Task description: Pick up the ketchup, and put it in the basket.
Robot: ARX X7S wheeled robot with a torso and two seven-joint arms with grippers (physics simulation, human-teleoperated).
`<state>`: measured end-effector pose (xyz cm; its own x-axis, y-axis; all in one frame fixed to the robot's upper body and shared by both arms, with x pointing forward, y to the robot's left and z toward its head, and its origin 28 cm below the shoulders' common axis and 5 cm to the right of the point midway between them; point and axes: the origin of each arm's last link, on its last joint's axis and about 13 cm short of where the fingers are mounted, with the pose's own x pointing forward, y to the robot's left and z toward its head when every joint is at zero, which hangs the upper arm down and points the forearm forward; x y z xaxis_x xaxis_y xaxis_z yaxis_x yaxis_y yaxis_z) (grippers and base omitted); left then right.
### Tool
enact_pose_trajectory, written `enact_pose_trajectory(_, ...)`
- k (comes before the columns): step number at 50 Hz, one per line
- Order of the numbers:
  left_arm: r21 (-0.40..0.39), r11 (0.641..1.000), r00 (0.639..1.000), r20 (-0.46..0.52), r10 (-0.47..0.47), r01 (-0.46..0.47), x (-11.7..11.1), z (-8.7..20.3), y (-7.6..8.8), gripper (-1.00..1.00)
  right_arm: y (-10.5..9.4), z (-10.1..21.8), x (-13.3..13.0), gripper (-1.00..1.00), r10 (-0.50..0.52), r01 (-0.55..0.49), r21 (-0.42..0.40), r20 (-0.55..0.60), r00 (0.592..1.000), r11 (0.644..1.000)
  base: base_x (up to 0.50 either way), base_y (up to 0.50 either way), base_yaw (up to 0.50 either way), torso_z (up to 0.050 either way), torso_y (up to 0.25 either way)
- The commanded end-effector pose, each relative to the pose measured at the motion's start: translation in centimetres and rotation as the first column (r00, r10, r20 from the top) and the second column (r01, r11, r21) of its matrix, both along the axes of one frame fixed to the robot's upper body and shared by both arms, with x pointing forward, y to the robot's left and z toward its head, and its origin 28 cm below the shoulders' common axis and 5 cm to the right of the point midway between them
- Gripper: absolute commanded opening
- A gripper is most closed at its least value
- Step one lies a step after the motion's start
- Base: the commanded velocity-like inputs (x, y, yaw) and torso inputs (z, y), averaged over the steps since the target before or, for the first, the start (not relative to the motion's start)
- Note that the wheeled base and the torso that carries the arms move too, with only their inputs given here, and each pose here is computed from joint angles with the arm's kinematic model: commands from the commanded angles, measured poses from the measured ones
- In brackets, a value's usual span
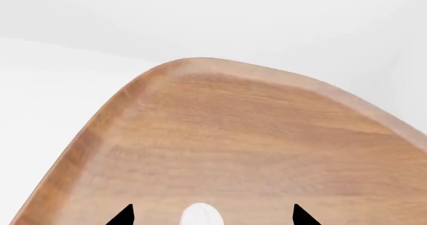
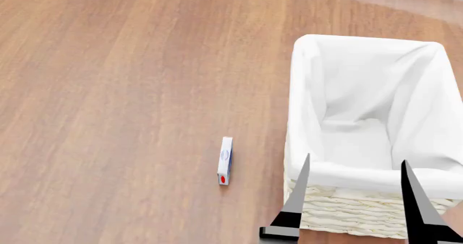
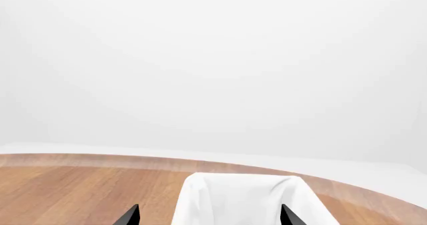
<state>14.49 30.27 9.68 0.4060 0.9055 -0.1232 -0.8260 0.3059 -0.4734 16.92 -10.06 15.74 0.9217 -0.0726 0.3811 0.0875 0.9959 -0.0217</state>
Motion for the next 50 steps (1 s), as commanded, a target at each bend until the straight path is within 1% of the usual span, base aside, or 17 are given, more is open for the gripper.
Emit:
enact_pose_trajectory(1, -0.016, 1.000, 1.000, -0.027, -0.002, 0.002, 0.3, -1.1, 0.2, 1.00, 0.0, -0.1, 0.1, 1.00, 0.001, -0.001, 0.000, -0.001, 1.000, 1.000, 0.00, 0.00, 0.00, 0.000, 0.000)
enact_pose_trajectory(10, -0.024, 0.999, 0.999, -0.040, -0.036, 0.035, 0.7, -1.8, 0.2, 1.00, 0.0, 0.0, 0.1, 1.00, 0.001, -0.001, -0.001, -0.001, 1.000, 1.000, 0.00, 0.00, 0.00, 0.000, 0.000)
enact_pose_trajectory(12, -0.022, 0.998, 0.998, -0.041, -0.057, 0.056, 0.8, -2.0, 0.2, 1.00, 0.0, -0.1, 0.1, 1.00, 0.001, -0.001, -0.001, -0.001, 1.000, 1.000, 0.00, 0.00, 0.00, 0.000, 0.000)
enact_pose_trajectory(13, -0.026, 0.996, 0.996, -0.039, -0.083, 0.082, 0.9, -2.0, 0.1, 1.00, 0.0, -0.1, 0.1, 1.00, 0.002, -0.002, -0.001, -0.001, 1.000, 1.000, 0.00, 0.00, 0.00, 0.000, 0.000)
enact_pose_trajectory(15, -0.033, 0.996, 0.996, -0.030, -0.089, 0.088, 1.1, -2.3, 0.2, 1.00, 0.0, -0.1, 0.1, 1.00, 0.002, -0.002, -0.001, -0.001, 1.000, 1.000, 0.00, 0.00, 0.00, 0.000, 0.000)
enact_pose_trajectory(32, -0.033, 0.996, 0.995, -0.060, -0.083, 0.081, 1.2, -3.4, 0.5, 1.00, 0.1, -0.1, 0.1, 1.00, 0.003, -0.003, -0.002, -0.002, 1.000, 1.000, 0.00, 0.00, 0.00, 0.000, 0.000)
enact_pose_trajectory(41, 0.014, 0.995, 0.991, -0.088, -0.100, 0.102, 1.5, -3.4, 0.4, 1.00, 0.1, -0.1, 0.1, 1.00, 0.004, -0.004, -0.002, -0.001, 1.000, 1.000, 0.00, 0.00, 0.00, 0.000, 0.000)
enact_pose_trajectory(46, 0.054, 0.989, 0.984, -0.118, -0.131, 0.139, 1.8, -3.4, 0.4, 1.00, 0.1, 0.0, 0.0, 1.00, 0.004, -0.004, -0.002, -0.001, 1.000, 1.000, 0.00, 0.00, 0.00, 0.000, 0.000)
enact_pose_trajectory(47, 0.066, 0.987, 0.985, -0.102, -0.137, 0.144, 1.8, -3.4, 0.4, 1.00, 0.1, 0.0, 0.0, 1.00, 0.005, -0.005, -0.001, -0.001, 1.000, 1.000, 0.00, 0.00, 0.00, 0.000, 0.000)
enact_pose_trajectory(50, 0.075, 0.984, 0.982, -0.117, -0.151, 0.160, 1.9, -3.5, 0.5, 1.00, 0.1, -0.1, 0.1, 1.00, 0.004, -0.004, -0.002, -0.001, 1.000, 1.000, 0.00, 0.00, 0.00, 0.000, 0.000)
